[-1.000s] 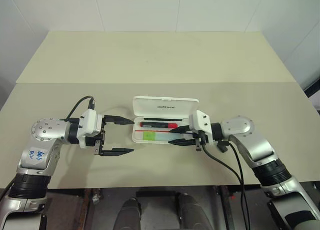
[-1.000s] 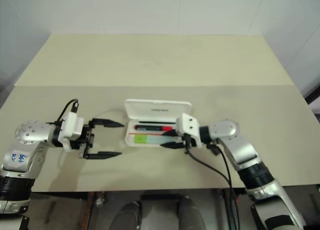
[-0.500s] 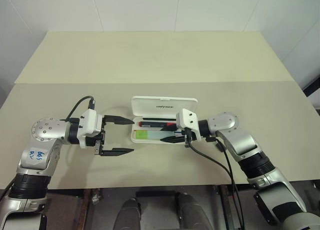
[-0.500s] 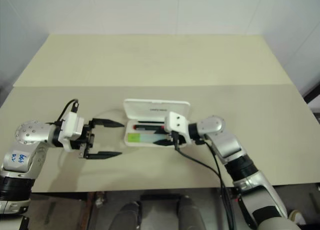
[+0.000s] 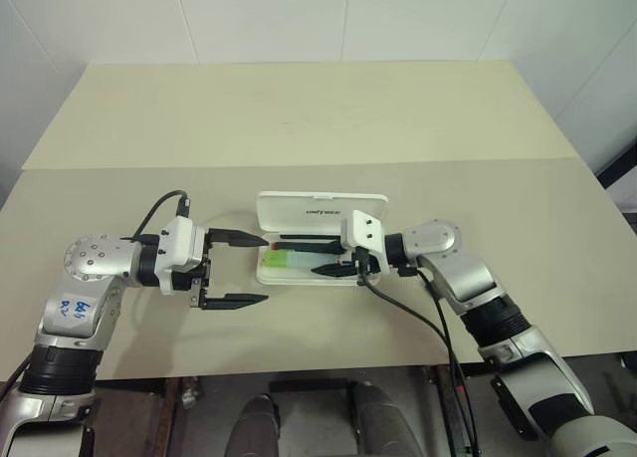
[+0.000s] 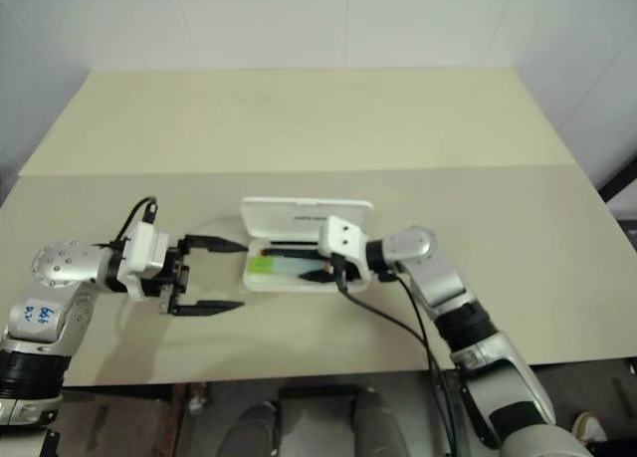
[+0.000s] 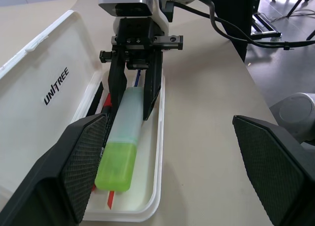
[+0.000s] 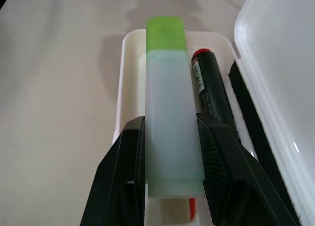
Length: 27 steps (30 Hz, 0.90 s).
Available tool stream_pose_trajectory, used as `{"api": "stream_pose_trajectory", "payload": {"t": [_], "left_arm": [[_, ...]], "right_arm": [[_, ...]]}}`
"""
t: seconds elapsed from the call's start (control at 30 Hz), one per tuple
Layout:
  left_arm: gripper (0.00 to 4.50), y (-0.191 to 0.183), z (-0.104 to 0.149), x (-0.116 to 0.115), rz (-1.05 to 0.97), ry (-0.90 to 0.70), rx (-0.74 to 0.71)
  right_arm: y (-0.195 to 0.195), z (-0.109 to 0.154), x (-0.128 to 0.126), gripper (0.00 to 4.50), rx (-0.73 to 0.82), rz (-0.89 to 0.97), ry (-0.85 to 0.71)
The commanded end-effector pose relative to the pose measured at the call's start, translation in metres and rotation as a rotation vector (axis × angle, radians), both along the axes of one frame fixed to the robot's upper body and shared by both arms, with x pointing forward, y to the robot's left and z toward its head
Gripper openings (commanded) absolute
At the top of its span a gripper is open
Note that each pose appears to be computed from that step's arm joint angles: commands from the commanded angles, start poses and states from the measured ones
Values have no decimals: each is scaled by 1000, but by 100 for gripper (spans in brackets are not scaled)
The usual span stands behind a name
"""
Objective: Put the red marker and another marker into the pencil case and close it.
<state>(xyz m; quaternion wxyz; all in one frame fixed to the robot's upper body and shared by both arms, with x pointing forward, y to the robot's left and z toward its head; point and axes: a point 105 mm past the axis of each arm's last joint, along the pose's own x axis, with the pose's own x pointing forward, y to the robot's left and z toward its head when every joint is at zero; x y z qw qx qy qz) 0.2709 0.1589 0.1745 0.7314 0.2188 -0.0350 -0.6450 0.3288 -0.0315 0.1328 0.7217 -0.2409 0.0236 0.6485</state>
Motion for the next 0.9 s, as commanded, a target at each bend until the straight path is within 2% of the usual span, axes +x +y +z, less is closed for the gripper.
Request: {"api": "stream_pose_trajectory", "payload": {"t": [0.03, 0.33, 0.53, 0.77, 0.9], "left_arm": [[438, -4, 7, -3, -22, -35, -9], [438, -6, 8, -2, -25, -36, -12], [438, -7, 8, -1, -26, -37, -12], [438, -8, 8, -2, -29, -37, -12], [438, -9, 9, -2, -32, -36, -11]], "right_arm": [[3, 10, 1, 110, 23, 13, -34], [3, 12, -2, 110, 31, 31, -47], [3, 8, -8, 110, 32, 48, 10], [4, 8, -11, 359, 31, 51, -14], [4, 12, -9, 359, 47, 44, -26]]}}
